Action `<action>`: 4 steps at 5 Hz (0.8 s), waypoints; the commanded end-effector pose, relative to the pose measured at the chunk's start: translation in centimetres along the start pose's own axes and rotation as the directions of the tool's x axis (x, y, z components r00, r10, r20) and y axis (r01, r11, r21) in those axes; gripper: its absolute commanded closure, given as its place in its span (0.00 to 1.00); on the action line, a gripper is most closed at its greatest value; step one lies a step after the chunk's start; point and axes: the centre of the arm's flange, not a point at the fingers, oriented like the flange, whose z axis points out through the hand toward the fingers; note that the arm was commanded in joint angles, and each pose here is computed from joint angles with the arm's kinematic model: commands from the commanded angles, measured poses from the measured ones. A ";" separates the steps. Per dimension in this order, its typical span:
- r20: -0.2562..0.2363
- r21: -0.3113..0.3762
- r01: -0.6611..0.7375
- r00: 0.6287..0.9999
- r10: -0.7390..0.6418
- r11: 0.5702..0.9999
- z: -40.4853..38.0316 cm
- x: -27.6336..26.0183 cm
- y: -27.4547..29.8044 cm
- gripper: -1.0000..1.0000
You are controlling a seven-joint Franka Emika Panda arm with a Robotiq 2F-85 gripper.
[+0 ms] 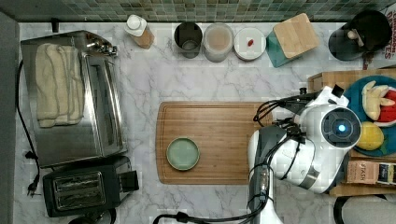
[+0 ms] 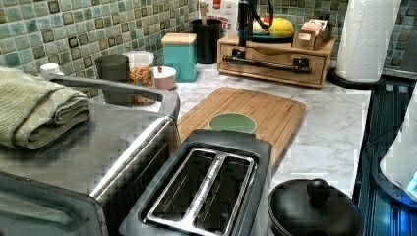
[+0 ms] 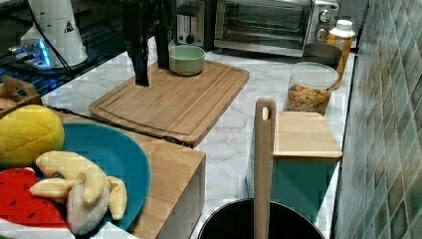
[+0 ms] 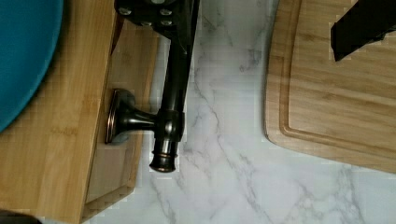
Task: Open the drawer.
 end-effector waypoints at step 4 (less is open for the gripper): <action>-0.016 0.007 -0.183 0.983 0.184 0.983 4.5 -4.9 4.7 0.00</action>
